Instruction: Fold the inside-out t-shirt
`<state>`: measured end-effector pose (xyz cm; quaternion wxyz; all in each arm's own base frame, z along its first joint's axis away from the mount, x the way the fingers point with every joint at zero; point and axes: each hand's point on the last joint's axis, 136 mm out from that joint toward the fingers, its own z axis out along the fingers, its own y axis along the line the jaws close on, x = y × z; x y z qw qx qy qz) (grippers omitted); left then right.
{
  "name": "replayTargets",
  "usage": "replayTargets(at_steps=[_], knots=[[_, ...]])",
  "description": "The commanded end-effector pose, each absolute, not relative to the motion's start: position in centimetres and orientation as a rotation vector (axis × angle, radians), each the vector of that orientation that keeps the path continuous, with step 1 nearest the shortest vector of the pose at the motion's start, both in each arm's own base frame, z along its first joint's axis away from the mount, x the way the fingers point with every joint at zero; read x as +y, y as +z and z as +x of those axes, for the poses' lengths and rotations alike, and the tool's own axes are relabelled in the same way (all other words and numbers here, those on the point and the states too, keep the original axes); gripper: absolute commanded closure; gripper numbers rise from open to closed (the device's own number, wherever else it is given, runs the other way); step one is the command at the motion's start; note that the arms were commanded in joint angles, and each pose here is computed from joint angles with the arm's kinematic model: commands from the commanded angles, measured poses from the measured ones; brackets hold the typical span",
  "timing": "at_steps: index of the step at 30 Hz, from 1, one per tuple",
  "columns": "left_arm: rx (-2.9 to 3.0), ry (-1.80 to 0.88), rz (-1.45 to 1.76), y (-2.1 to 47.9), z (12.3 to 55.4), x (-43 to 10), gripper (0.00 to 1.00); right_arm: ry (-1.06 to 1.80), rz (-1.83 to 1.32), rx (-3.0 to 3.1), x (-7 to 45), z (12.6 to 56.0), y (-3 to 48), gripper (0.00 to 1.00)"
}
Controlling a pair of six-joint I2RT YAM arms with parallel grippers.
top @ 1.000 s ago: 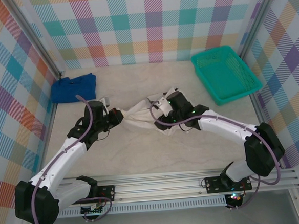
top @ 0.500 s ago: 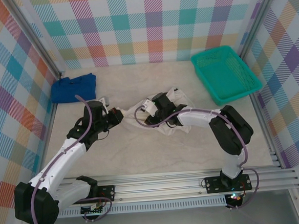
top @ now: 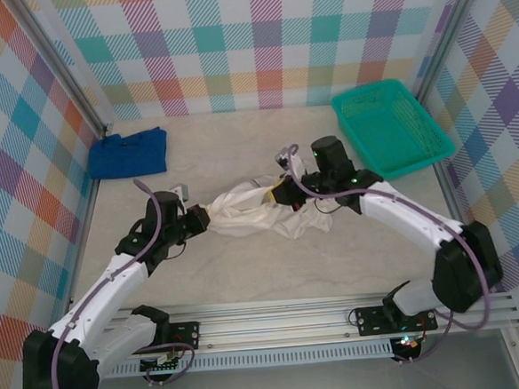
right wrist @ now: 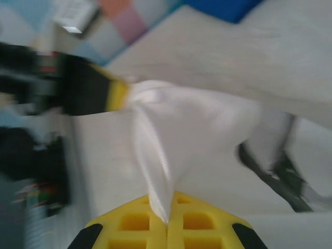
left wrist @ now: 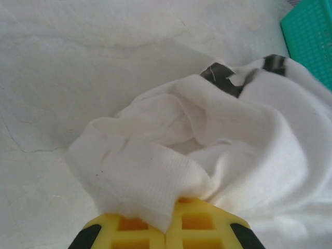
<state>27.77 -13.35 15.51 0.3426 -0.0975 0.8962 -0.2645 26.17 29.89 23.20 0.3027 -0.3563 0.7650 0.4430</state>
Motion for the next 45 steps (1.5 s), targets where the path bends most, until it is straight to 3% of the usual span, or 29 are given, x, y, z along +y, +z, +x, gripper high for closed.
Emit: replayTargets(at_steps=[1, 5, 7, 10, 14, 20, 35, 37, 39, 42, 45], knots=[[2.334, -0.636, -0.221, 14.5, 27.1, -12.7, 0.94, 1.567, -0.879, 2.098, 29.1, 21.7, 24.9, 1.00], [2.304, -0.616, -0.156, 15.6, 27.0, -13.3, 0.59, 1.591, -0.846, 2.147, 29.1, 22.2, 24.6, 1.00], [2.247, -0.605, -0.087, 17.1, 26.6, -13.9, 0.48, 1.613, -0.826, 2.167, 29.2, 22.7, 24.3, 1.00], [2.113, -0.684, 0.102, 20.1, 25.9, -16.8, 0.39, 1.656, -0.820, 2.170, 29.4, 22.9, 23.9, 1.00], [2.065, -0.734, 0.395, 20.8, 24.2, -21.8, 0.36, 1.682, -0.805, 2.169, 29.4, 23.2, 23.8, 1.00], [2.048, -0.791, 0.700, 20.0, 21.8, -27.6, 0.48, 1.703, -0.751, 2.176, 28.8, 23.8, 24.0, 1.00], [2.059, -0.791, 0.766, 19.3, 24.5, -32.0, 0.68, 1.697, -0.741, 2.181, 28.6, 23.6, 23.7, 1.00], [2.063, -0.795, 0.771, 19.2, 24.5, -32.2, 0.74, 1.693, -0.741, 2.180, 28.5, 23.7, 23.7, 1.00], [2.063, -0.793, 0.758, 19.3, 24.8, -32.2, 0.85, 1.682, -0.742, 2.181, 28.4, 23.8, 23.7, 1.00], [2.056, -0.836, 0.715, 20.5, 24.9, -31.7, 1.00, 1.548, -0.751, 2.228, 27.6, 24.2, 22.4, 1.00], [2.044, -0.978, 0.671, 23.5, 23.8, -31.3, 1.00, 1.165, -0.723, 2.354, 25.2, 26.0, 19.7, 1.00]])
